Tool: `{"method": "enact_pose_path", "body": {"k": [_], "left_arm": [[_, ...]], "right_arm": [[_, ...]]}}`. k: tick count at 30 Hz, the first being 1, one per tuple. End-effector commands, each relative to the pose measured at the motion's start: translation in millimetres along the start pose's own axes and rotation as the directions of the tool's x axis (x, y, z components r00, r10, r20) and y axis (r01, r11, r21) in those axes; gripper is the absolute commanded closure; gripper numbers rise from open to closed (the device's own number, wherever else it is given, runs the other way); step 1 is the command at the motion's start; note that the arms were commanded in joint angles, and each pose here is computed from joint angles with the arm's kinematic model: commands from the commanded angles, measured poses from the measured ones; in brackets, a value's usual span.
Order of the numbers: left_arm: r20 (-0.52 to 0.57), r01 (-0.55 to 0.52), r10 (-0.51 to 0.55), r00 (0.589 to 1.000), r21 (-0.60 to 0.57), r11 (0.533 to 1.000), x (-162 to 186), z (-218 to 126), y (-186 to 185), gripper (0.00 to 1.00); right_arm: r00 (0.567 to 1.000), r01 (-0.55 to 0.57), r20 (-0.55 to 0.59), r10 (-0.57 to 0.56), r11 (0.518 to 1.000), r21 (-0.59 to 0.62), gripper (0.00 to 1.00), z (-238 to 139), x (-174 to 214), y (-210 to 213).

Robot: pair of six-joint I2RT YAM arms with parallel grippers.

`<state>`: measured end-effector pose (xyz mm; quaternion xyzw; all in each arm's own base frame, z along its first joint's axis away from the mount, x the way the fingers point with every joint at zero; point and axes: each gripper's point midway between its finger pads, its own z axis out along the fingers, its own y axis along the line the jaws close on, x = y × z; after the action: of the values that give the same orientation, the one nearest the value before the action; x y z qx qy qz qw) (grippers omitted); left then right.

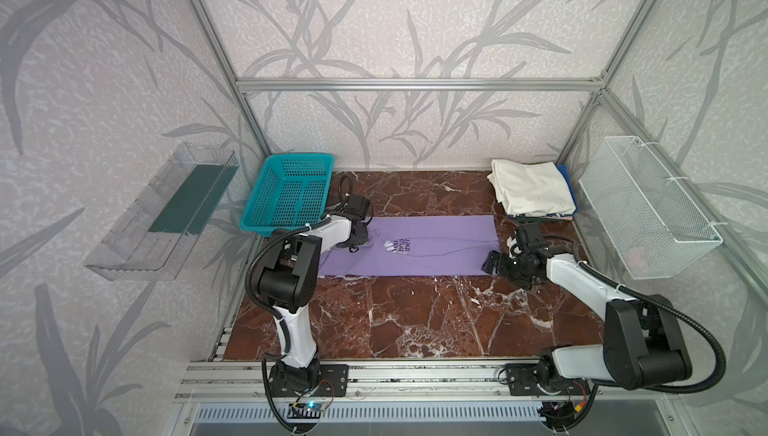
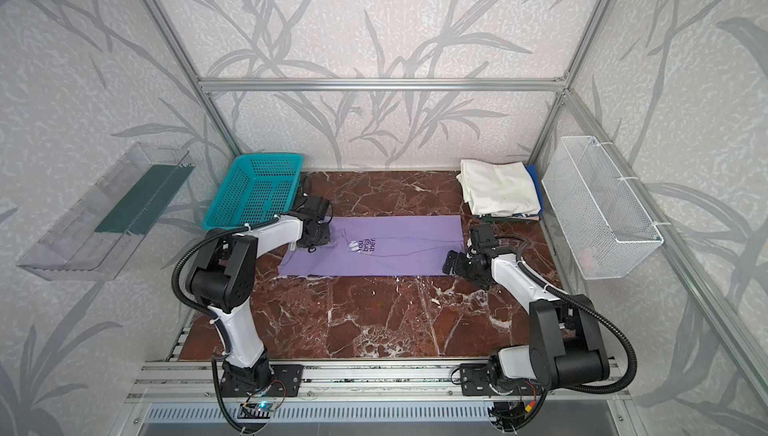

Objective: Fold and stack the t-shirts

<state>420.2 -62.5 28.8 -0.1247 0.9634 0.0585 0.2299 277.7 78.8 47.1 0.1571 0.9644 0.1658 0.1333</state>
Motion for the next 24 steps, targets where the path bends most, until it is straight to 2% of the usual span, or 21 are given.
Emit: {"method": "enact_pose_path", "body": {"k": [1,13,15,24], "left_arm": [[0.01,-0.016,0.016,1.0,-0.013,1.0,-7,2,1,0.67],[0.026,-0.036,0.036,0.999,-0.011,0.999,-17,5,-5,0.78],[0.023,-0.04,0.04,0.999,-0.012,0.999,-18,7,-6,0.83],[0.013,-0.042,0.042,0.999,0.003,0.999,-23,6,-11,0.87]], "right_arm": [[1.0,-0.003,-0.012,0.004,1.0,0.021,0.01,-2,2,-5],[1.0,-0.008,-0.016,0.009,1.0,0.016,0.01,-3,1,-3],[1.0,-0.008,-0.014,0.008,1.0,0.016,0.01,-3,1,-3],[1.0,-0.011,-0.023,0.012,1.0,0.024,0.01,-2,3,-5]]}}
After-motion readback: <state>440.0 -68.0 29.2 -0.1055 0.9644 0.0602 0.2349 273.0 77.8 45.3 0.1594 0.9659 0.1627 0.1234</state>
